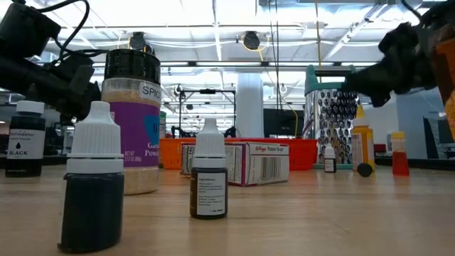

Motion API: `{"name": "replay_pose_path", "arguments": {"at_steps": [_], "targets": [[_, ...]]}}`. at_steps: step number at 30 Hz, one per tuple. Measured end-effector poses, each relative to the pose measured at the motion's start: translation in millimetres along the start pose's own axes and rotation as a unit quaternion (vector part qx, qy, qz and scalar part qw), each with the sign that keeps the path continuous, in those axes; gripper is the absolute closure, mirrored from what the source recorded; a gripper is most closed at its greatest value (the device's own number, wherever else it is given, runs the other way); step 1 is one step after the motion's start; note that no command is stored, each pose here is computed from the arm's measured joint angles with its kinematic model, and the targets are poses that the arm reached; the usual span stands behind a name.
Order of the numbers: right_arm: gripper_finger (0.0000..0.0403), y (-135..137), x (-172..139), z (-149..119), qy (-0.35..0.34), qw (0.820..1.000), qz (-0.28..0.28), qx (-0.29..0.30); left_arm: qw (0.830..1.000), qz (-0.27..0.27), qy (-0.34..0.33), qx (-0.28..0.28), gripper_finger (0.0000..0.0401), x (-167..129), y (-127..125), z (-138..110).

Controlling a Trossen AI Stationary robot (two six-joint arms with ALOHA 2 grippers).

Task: Pick & Place Kitchen Items
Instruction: Put the yellow food coloring bottle into the red bin

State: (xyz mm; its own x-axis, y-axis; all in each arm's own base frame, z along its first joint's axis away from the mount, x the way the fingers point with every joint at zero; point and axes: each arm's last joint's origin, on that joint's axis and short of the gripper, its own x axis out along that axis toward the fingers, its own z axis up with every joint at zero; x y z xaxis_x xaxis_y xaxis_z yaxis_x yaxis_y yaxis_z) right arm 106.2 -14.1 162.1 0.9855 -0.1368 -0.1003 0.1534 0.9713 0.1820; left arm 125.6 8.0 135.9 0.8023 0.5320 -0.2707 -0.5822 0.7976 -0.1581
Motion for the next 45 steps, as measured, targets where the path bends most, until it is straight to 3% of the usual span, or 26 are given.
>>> {"name": "replay_pose_path", "arguments": {"at_steps": [4,21,40,45], "targets": [[0.0252,-3,3,-5,0.025,0.999,-0.04,-0.011,1.0,0.0,0.0,-0.008,0.026,0,0,0],[0.0246,-5,8,-12,0.073,0.995,-0.063,-0.029,1.0,0.0,-0.001,-0.013,0.026,0,0,0],[0.028,-8,12,-22,0.114,0.99,-0.086,-0.007,1.0,0.0,-0.001,-0.014,0.026,0,0,0],[0.0311,-8,12,-23,0.117,0.989,-0.088,-0.004,1.0,0.0,-0.001,-0.014,0.026,0,0,0]]}}
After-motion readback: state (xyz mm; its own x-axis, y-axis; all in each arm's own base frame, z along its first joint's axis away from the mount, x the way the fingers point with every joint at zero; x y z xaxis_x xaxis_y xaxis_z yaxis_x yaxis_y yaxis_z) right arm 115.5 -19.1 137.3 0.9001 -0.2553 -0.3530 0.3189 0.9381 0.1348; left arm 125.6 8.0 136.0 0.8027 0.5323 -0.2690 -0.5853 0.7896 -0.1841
